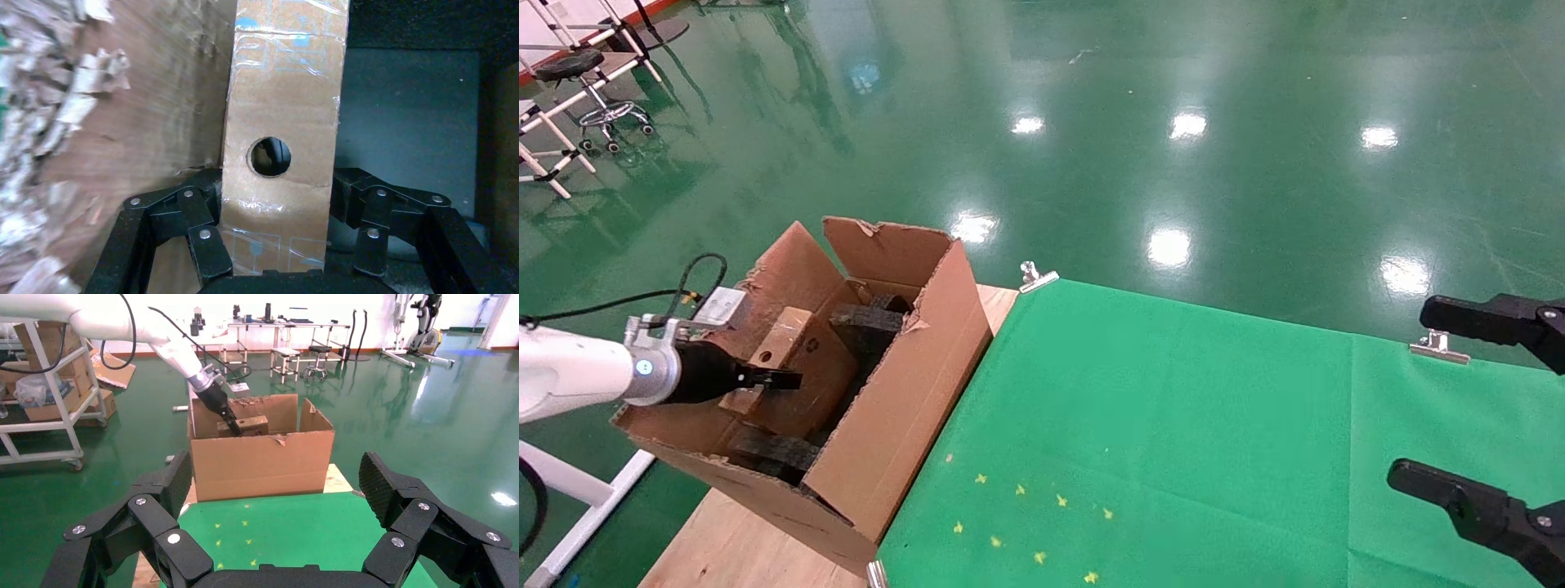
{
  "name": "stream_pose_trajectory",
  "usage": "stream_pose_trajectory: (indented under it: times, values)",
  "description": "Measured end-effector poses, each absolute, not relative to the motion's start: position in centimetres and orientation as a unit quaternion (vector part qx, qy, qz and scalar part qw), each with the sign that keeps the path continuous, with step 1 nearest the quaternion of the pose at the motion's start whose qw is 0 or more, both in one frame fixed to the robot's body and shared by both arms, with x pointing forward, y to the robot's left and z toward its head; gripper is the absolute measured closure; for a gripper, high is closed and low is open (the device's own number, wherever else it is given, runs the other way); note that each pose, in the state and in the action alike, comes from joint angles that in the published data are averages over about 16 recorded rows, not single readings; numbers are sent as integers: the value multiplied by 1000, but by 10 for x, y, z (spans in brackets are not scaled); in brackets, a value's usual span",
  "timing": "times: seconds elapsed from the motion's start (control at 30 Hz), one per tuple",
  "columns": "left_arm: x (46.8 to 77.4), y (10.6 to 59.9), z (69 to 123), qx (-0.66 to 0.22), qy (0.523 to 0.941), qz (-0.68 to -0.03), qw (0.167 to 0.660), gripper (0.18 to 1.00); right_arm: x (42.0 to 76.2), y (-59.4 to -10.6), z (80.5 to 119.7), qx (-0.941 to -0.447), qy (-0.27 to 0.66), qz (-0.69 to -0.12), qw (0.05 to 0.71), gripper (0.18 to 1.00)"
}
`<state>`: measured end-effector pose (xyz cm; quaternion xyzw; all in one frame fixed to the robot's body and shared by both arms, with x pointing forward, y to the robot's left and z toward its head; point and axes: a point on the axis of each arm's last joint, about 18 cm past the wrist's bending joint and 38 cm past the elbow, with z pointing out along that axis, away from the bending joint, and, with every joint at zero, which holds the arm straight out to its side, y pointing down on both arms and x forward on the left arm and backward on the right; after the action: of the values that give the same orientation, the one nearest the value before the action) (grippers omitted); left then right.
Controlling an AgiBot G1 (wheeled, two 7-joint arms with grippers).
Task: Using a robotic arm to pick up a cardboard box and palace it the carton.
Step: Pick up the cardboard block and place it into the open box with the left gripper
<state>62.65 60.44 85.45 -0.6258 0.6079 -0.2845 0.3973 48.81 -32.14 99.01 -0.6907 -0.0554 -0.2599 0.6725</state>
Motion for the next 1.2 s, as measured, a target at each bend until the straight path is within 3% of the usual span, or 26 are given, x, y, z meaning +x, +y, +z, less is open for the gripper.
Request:
stream_pose_trajectory:
  times: [0.7,0.9,1.2]
  values:
    - [633,598,850,-627,604,-290,398,896,488,-322,990,-691,-55,-260,673,178]
    - [633,600,856,-626,602,-293,400,821,488,-322,990,-691,-55,-260,673,178]
    - [635,597,867,-621,600,-301,403,638,488,-322,990,-691,-55,-260,673,178]
